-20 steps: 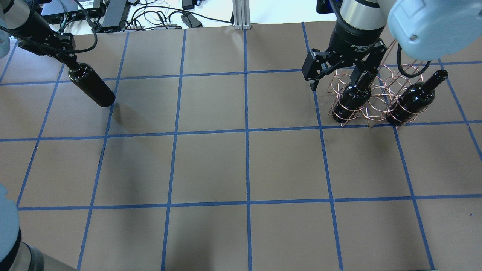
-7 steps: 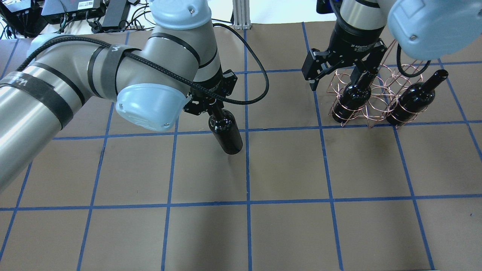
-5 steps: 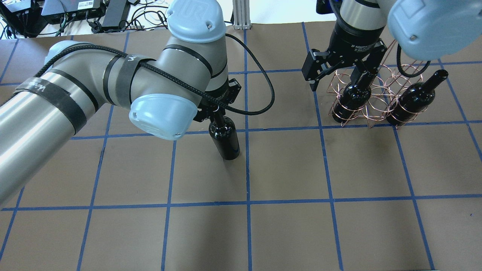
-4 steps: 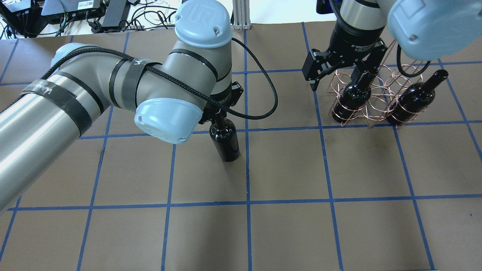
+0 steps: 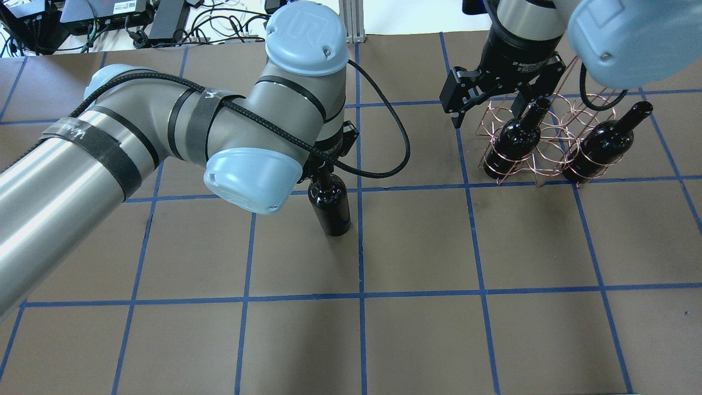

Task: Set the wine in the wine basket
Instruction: 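Set the bottle upright on the table and open the left gripper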

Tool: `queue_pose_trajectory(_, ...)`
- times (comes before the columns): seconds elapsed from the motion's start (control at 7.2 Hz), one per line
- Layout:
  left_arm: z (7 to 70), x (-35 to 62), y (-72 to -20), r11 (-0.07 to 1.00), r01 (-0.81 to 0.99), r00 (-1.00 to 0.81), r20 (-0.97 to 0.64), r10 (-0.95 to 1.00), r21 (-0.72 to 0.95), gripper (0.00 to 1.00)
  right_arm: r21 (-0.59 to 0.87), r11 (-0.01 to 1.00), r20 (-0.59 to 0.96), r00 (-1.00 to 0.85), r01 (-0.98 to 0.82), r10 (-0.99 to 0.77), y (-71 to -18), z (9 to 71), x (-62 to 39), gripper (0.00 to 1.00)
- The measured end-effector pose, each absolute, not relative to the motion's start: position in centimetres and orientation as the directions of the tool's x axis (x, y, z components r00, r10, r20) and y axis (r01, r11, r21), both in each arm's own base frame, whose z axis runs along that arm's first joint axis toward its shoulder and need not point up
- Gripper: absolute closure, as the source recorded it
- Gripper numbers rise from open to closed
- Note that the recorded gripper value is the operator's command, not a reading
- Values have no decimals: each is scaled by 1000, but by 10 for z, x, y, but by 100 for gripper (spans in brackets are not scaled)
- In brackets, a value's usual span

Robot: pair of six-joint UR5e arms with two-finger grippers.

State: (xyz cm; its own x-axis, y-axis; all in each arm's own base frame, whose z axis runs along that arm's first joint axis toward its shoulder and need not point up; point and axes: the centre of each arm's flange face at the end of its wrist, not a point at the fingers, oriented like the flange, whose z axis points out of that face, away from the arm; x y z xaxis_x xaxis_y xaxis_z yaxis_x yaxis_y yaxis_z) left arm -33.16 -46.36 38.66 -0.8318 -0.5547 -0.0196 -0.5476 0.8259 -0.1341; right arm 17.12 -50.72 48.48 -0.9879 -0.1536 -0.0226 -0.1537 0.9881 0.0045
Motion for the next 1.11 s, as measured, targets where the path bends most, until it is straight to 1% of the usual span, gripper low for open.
queue_pose_trajectory(0.69, 385, -339, -457, 834, -537, -839, -19, -543, -127, 100, 9, 986, -8, -986, -164, -164, -509, 482, 170, 0)
queue_pose_trajectory(0.83, 385, -340, -457, 835, -535, -841, -19, -541, -126, 84, 8, 986, -7, -986, -164, -164, -509, 482, 170, 0)
queue_pose_trajectory(1.11, 384, -342, -455, 838, -532, -843, -20, -538, -125, 83, 10, 987, -10, -987, -163, -163, -510, 482, 170, 0)
